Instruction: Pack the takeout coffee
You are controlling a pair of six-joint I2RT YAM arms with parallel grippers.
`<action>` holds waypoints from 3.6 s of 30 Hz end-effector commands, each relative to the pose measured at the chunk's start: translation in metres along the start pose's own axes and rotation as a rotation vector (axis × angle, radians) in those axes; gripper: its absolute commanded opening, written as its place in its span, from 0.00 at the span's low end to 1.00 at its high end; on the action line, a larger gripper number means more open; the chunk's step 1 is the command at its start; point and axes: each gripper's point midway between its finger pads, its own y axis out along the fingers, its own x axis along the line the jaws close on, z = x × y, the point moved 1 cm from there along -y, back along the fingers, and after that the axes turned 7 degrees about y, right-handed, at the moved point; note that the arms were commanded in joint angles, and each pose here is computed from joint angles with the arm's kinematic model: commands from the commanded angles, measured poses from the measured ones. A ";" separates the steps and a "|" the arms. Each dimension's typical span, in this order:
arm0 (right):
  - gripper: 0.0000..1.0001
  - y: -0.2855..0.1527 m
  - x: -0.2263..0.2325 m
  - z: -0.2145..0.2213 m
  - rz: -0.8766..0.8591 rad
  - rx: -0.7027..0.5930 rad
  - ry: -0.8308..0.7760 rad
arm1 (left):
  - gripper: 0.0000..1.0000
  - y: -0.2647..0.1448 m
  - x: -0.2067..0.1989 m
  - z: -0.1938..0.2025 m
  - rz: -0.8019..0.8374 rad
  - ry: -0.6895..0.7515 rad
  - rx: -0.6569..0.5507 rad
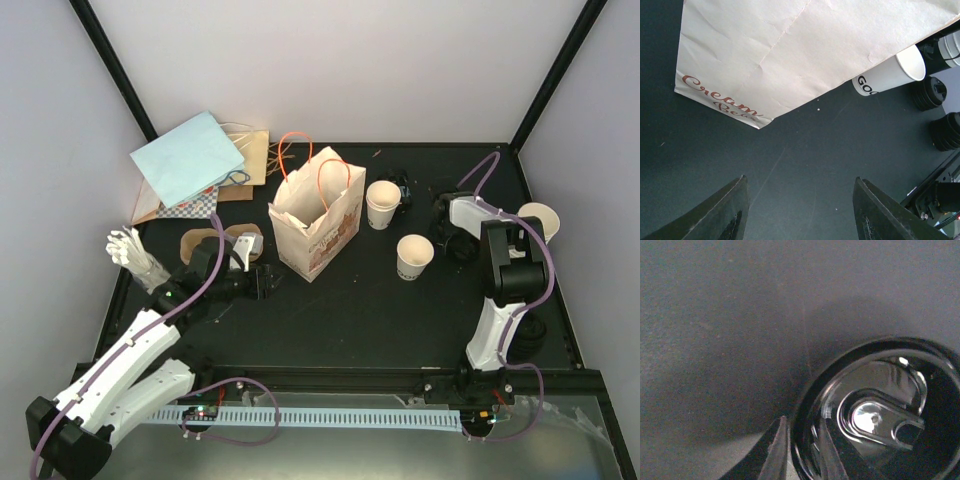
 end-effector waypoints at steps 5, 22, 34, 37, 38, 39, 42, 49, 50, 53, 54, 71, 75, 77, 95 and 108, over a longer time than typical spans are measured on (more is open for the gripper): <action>0.13 -0.034 0.004 -0.025 -0.077 -0.083 0.026 | 0.59 -0.002 -0.002 -0.003 0.011 0.008 -0.016; 0.12 -0.207 0.013 -0.020 -0.394 -0.303 -0.084 | 0.68 -0.009 -0.018 -0.016 0.075 0.054 -0.047; 0.17 -0.387 0.039 0.092 -1.402 -0.180 -0.400 | 0.90 -0.052 -0.105 -0.067 0.473 0.357 -0.322; 0.17 -0.415 0.034 0.115 -1.589 -0.109 -0.441 | 0.97 -0.068 -0.130 -0.088 0.560 0.404 -0.446; 0.17 -0.423 0.032 0.120 -1.635 -0.095 -0.452 | 0.98 -0.070 -0.137 -0.094 0.586 0.416 -0.468; 0.17 -0.429 0.030 0.123 -1.670 -0.092 -0.454 | 0.98 -0.075 -0.149 -0.101 0.611 0.447 -0.500; 0.17 -0.441 0.024 0.130 -1.730 -0.088 -0.455 | 0.99 -0.073 -0.171 -0.107 0.606 0.566 -0.530; 0.26 -0.376 0.036 0.145 -1.421 -0.054 -0.468 | 0.99 -0.052 -0.158 -0.104 0.463 0.534 -0.464; 0.26 -0.356 0.041 0.151 -1.336 -0.048 -0.483 | 0.99 -0.046 -0.151 -0.100 0.434 0.508 -0.439; 0.25 -0.307 0.053 0.176 -1.165 -0.009 -0.543 | 0.98 -0.024 -0.123 -0.075 0.352 0.412 -0.329; 0.26 -0.297 0.058 0.187 -1.137 -0.008 -0.571 | 0.98 -0.017 -0.114 -0.064 0.337 0.380 -0.297; 0.34 -0.262 0.105 0.250 -1.073 -0.063 -0.720 | 0.89 0.007 0.012 0.065 -0.239 -0.171 0.209; 0.33 -0.253 0.111 0.267 -1.037 -0.062 -0.768 | 0.87 -0.012 0.020 0.068 -0.343 -0.194 0.248; 0.33 -0.250 0.113 0.269 -1.044 -0.070 -0.760 | 0.86 -0.019 0.026 0.078 -0.392 -0.249 0.280; 0.33 -0.250 0.102 0.267 -1.110 -0.151 -0.764 | 0.53 -0.028 0.054 0.176 -0.805 -0.288 0.635; 0.33 -0.244 0.093 0.265 -1.087 -0.174 -0.764 | 0.44 0.002 0.049 0.204 -0.776 -0.252 0.744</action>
